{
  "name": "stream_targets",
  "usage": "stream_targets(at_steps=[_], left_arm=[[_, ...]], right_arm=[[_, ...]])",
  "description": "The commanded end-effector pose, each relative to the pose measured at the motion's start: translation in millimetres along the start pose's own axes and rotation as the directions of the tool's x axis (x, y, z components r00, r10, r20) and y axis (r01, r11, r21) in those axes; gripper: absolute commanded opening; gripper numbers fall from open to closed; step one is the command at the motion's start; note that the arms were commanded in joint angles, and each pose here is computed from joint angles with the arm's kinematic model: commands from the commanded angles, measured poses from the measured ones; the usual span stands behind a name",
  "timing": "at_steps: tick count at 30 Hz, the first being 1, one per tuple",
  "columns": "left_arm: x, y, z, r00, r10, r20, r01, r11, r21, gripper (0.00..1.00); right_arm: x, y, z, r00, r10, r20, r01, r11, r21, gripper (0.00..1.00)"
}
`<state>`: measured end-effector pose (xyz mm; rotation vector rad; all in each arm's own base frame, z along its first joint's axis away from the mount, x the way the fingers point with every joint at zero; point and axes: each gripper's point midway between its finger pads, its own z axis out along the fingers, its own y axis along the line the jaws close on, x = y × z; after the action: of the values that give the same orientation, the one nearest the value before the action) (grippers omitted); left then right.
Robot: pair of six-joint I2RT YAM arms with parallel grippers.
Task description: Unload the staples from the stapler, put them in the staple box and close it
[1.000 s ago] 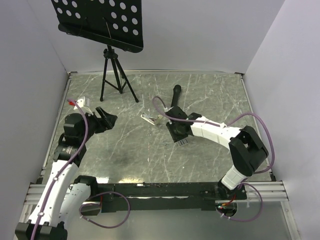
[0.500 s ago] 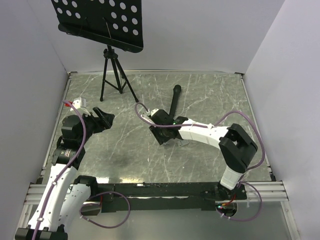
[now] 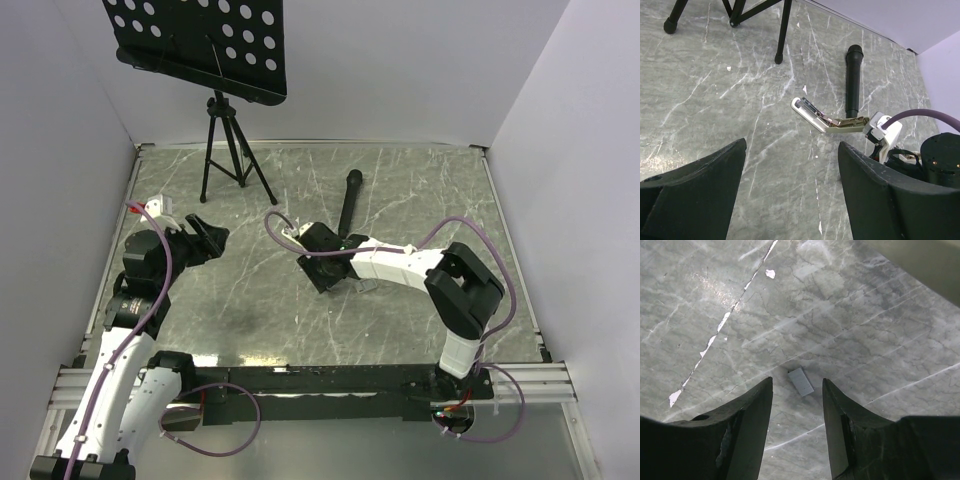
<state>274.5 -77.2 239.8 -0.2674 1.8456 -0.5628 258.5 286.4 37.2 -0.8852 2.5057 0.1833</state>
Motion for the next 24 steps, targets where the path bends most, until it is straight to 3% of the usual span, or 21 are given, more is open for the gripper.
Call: stream_targets(at_steps=[1, 18, 24], left_arm=[[-19, -9, -4, 0.999, 0.009, 0.051, -0.01, 1.0, 0.012, 0.79], [-17, -7, -1, 0.999, 0.008, 0.039, -0.008, 1.0, 0.007, 0.78], [-17, -7, -2, 0.999, 0.009, 0.041, -0.01, 1.0, 0.008, 0.78]], right_arm=[[-13, 1, 3, 0.999, -0.013, 0.039, 0.013, 1.0, 0.008, 0.52], [4, 3, 17, 1.0, -0.001, -0.015, 0.002, 1.0, 0.006, 0.52], [6, 6, 11, 1.0, 0.005, -0.02, -0.005, 1.0, 0.002, 0.46]])
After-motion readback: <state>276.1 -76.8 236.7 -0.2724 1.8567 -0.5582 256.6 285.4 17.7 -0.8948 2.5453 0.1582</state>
